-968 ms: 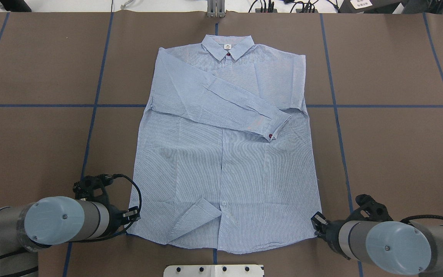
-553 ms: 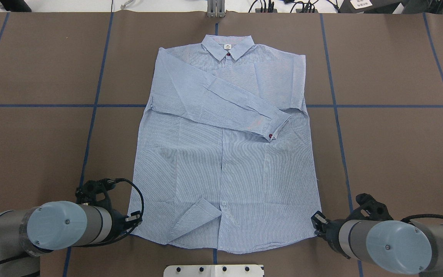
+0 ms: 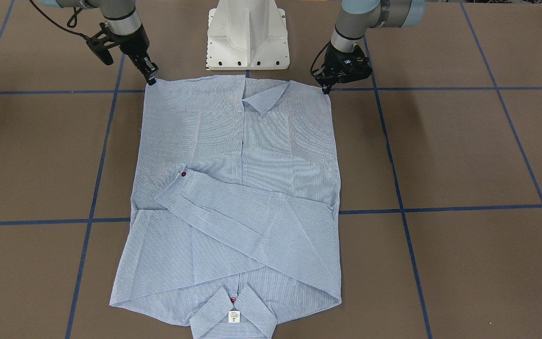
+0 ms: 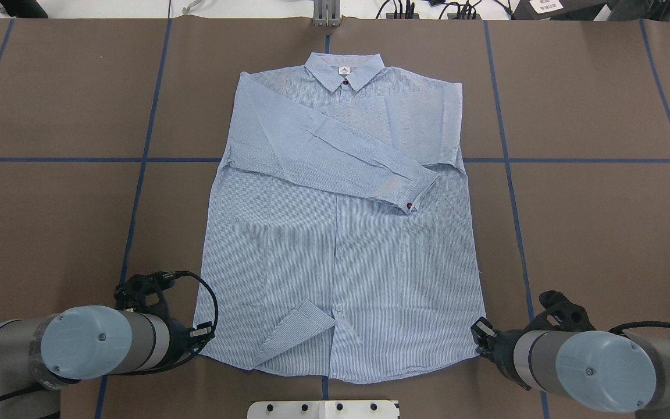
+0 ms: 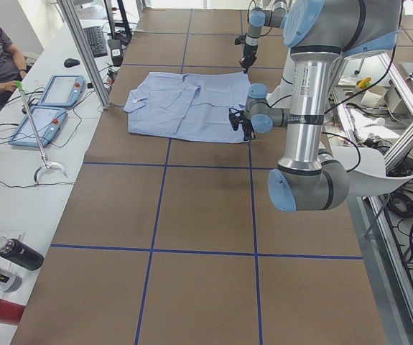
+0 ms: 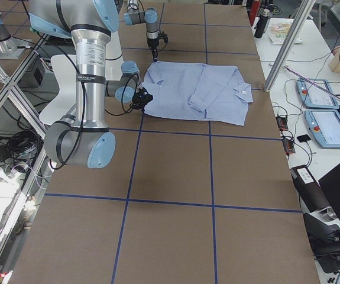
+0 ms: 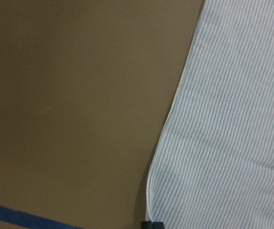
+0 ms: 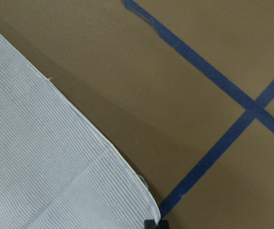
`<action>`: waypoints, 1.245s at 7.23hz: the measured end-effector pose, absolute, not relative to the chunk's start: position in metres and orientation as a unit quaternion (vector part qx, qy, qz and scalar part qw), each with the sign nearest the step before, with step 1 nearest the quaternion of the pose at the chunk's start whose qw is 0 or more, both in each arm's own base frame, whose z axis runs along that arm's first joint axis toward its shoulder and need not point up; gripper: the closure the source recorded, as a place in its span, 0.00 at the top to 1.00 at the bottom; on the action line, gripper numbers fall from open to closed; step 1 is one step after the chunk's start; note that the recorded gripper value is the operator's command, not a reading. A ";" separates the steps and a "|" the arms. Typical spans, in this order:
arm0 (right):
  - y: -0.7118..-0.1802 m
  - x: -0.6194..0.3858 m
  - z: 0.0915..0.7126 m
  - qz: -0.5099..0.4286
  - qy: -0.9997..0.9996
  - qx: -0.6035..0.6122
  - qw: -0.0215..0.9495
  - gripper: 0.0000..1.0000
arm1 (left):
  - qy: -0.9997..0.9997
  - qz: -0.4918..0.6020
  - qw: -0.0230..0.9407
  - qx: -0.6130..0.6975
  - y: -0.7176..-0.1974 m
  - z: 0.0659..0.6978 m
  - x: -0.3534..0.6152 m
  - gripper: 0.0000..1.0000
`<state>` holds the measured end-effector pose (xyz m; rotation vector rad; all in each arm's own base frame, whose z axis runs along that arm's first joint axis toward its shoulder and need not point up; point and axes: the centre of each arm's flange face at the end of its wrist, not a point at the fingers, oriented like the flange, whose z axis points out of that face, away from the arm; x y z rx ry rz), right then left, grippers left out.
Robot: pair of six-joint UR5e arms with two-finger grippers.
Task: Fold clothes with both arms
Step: 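Grasp both hem corners nearest the robot with the left and right grippers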
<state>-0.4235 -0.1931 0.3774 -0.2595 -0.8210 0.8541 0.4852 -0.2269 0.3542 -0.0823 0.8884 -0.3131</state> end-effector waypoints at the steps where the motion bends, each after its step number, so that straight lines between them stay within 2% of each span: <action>1: -0.193 -0.423 0.377 0.402 -0.386 -0.122 0.821 0.00 | 0.429 -0.151 0.890 -0.039 -0.227 0.353 0.484 0.47; 4: -0.193 -0.422 0.375 0.402 -0.387 -0.122 0.821 0.00 | 0.426 -0.148 0.892 -0.039 -0.226 0.355 0.485 0.45; 5: -0.194 -0.422 0.375 0.402 -0.387 -0.122 0.821 0.00 | 0.425 -0.147 0.892 -0.039 -0.225 0.356 0.486 0.36; 7: -0.194 -0.421 0.374 0.402 -0.388 -0.122 0.820 0.00 | 0.424 -0.147 0.893 -0.039 -0.225 0.357 0.486 0.07; 8: -0.194 -0.420 0.373 0.402 -0.390 -0.123 0.820 0.00 | 0.423 -0.147 0.893 -0.039 -0.225 0.357 0.486 0.00; 9: -0.194 -0.420 0.372 0.402 -0.391 -0.123 0.819 0.00 | 0.423 -0.147 0.893 -0.039 -0.225 0.357 0.486 0.00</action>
